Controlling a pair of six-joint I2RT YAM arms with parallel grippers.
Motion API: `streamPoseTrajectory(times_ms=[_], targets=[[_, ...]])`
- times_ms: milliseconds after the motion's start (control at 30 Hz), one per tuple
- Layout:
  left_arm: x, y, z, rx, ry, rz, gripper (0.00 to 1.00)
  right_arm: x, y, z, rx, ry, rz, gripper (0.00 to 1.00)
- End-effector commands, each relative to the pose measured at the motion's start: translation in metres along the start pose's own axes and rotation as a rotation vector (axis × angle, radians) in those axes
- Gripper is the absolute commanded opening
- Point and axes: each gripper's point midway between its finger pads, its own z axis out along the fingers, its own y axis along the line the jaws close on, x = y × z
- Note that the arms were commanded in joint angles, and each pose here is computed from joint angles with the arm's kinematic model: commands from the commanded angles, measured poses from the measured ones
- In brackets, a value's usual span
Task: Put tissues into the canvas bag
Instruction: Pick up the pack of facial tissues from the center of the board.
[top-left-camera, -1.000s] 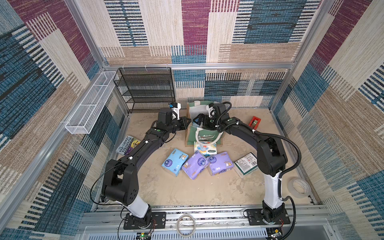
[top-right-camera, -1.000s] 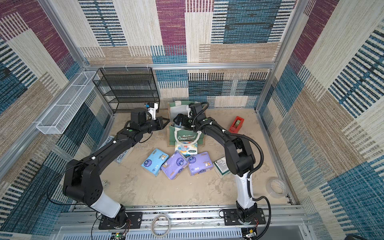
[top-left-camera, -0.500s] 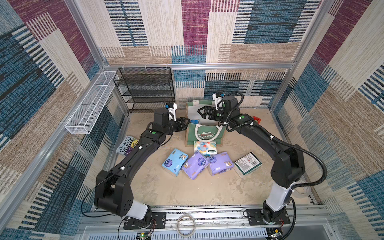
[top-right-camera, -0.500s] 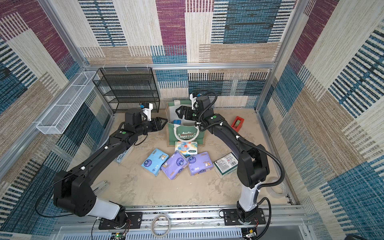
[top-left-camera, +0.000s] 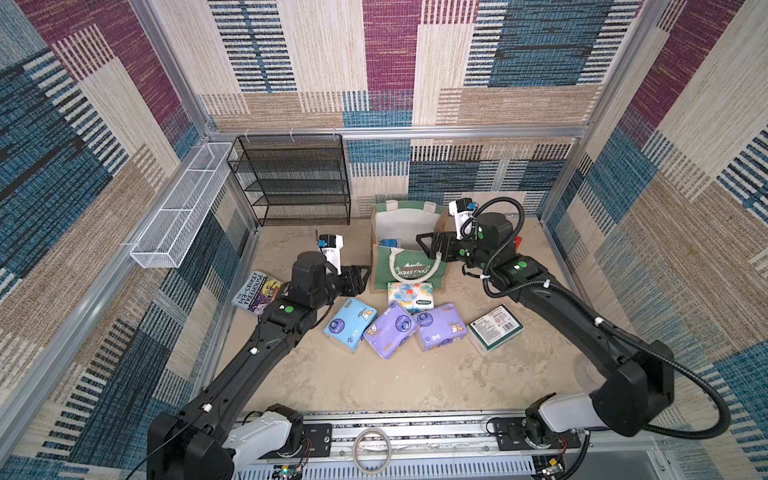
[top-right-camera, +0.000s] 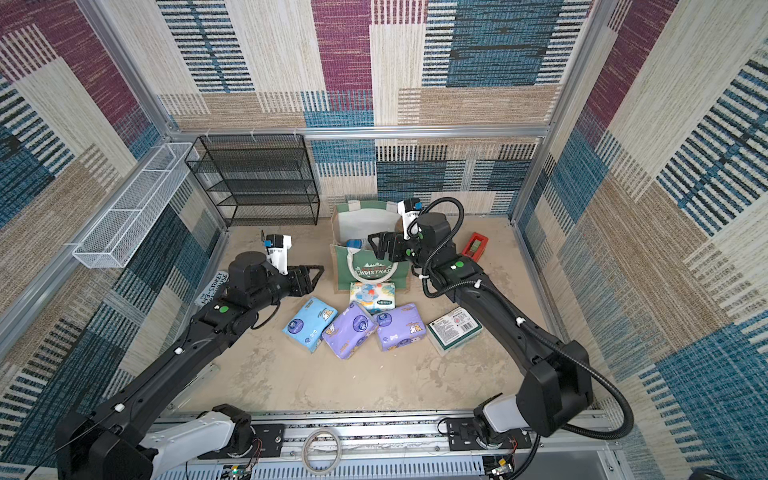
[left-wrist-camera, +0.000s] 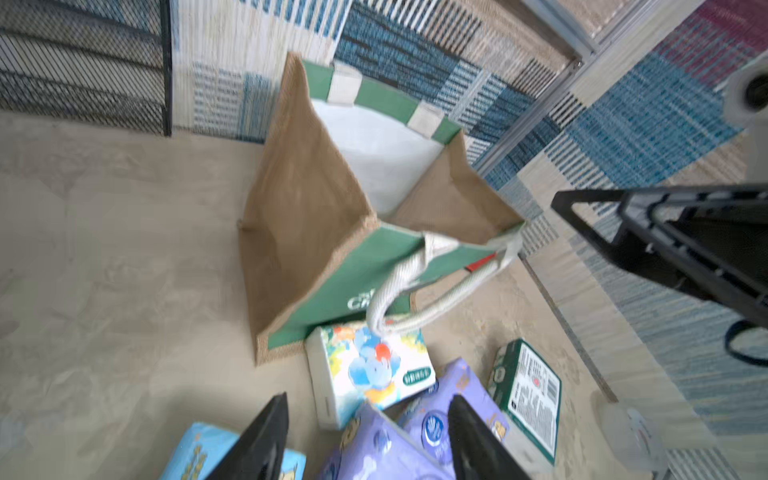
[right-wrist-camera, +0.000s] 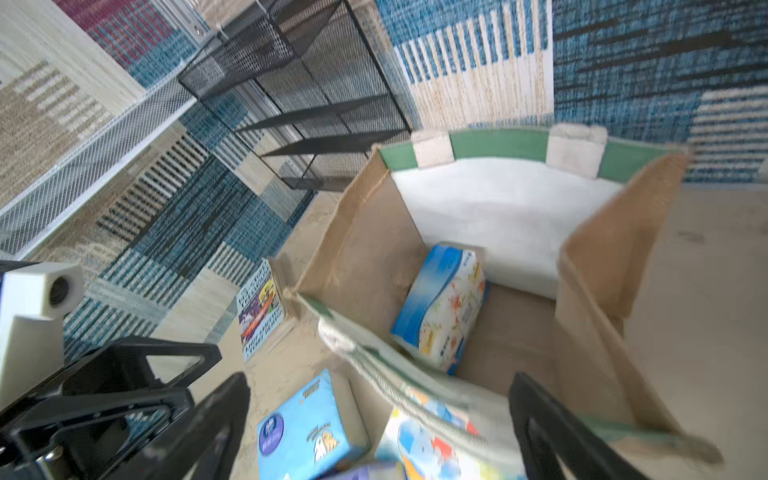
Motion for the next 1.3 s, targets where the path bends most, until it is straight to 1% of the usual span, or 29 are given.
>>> streamPoseTrajectory(times_ms=[0, 133, 233, 367, 500, 633, 733, 867, 1033, 1267], targets=[[0.032, 0.004, -0.001, -0.024, 0.067, 0.006, 0.63, 0.011, -0.002, -0.017, 0.001, -0.020, 0.010, 0.94], [0.075, -0.004, 0.006, -0.005, 0.166, 0.031, 0.61, 0.055, -0.008, -0.039, -0.027, -0.001, 0.102, 0.90], [0.098, -0.012, 0.013, 0.025, 0.235, 0.047, 0.61, 0.090, -0.008, -0.051, -0.040, 0.026, 0.161, 0.87], [0.119, -0.018, 0.020, 0.064, 0.304, 0.049, 0.60, 0.126, 0.001, -0.061, -0.072, 0.043, 0.220, 0.86], [0.135, -0.023, 0.027, 0.110, 0.351, 0.032, 0.59, 0.165, 0.015, -0.059, -0.087, 0.096, 0.254, 0.84], [0.144, -0.018, 0.033, 0.102, 0.370, 0.033, 0.59, 0.197, 0.031, -0.051, -0.102, 0.142, 0.274, 0.82], [0.146, -0.015, 0.036, 0.093, 0.378, 0.037, 0.60, 0.218, 0.035, -0.046, -0.104, 0.184, 0.301, 0.82], [0.148, -0.012, 0.043, 0.083, 0.387, 0.038, 0.61, 0.239, 0.034, -0.045, -0.105, 0.205, 0.354, 0.81], [0.151, -0.007, 0.048, 0.066, 0.401, 0.046, 0.62, 0.251, 0.033, -0.043, -0.114, 0.223, 0.369, 0.80], [0.156, -0.001, 0.052, 0.055, 0.416, 0.051, 0.62, 0.264, 0.040, -0.027, -0.136, 0.269, 0.371, 0.78]])
